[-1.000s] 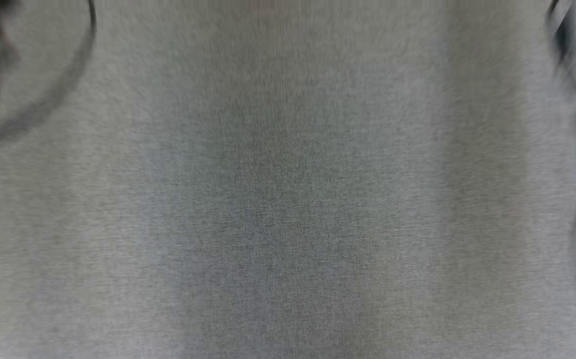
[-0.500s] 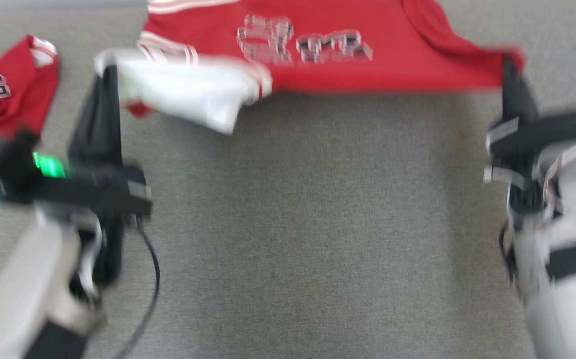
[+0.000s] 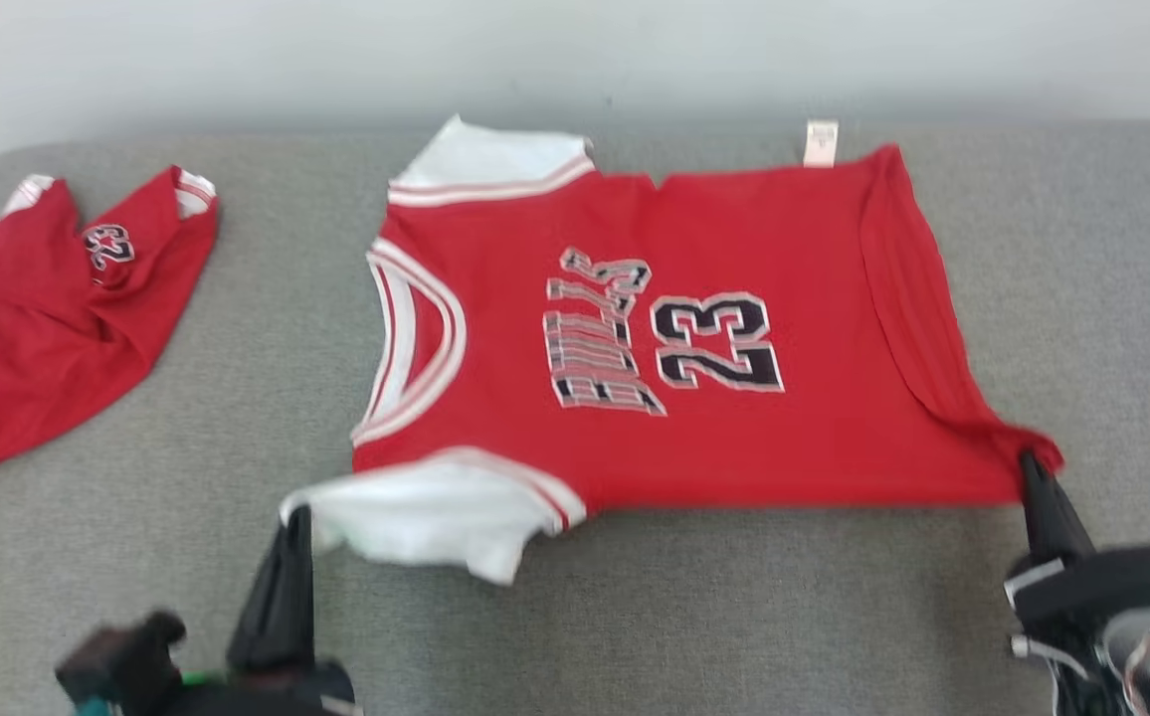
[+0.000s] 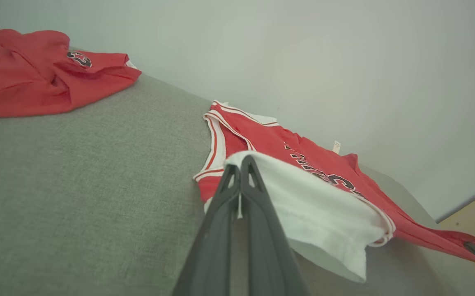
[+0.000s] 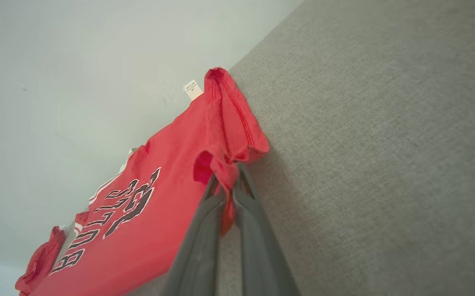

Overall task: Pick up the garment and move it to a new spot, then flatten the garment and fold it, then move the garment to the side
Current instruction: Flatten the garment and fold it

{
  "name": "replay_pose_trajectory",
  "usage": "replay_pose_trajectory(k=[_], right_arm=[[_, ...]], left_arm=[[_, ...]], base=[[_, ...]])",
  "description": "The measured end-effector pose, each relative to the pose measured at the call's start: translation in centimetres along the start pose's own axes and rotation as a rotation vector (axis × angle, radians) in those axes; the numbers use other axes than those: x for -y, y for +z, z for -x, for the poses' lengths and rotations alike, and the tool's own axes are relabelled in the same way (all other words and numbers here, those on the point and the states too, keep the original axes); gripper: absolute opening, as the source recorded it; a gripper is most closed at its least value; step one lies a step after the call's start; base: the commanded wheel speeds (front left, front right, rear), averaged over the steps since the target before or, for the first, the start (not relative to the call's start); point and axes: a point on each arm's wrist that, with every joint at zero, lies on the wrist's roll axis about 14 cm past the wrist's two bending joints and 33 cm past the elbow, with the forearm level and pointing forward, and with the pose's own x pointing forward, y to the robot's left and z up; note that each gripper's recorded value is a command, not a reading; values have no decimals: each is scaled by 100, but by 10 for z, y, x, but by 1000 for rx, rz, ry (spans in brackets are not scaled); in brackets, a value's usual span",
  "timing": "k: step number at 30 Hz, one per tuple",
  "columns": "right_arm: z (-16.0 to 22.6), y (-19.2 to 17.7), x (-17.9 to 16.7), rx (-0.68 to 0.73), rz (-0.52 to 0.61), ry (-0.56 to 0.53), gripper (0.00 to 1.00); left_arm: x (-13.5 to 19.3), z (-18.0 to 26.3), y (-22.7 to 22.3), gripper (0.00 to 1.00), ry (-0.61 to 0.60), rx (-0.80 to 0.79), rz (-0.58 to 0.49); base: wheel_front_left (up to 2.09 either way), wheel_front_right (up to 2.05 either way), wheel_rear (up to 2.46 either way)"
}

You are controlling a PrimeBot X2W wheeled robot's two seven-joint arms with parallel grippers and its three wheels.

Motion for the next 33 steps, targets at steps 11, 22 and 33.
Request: replay_pose_trajectory(k=[11, 22, 33], right_arm=[[65, -29, 44, -81, -22, -113, 0], [81, -43, 50, -108, -98, -126, 0], [40, -21, 22, -82, -124, -50, 0]], left_arm=[[-17, 70, -36, 0, 111, -87, 40], [6, 73, -51, 0, 26, -132, 32], [27, 10, -31, 0, -133, -124, -75]], base=[[0, 0, 0], [0, 0, 0], [0, 0, 0]])
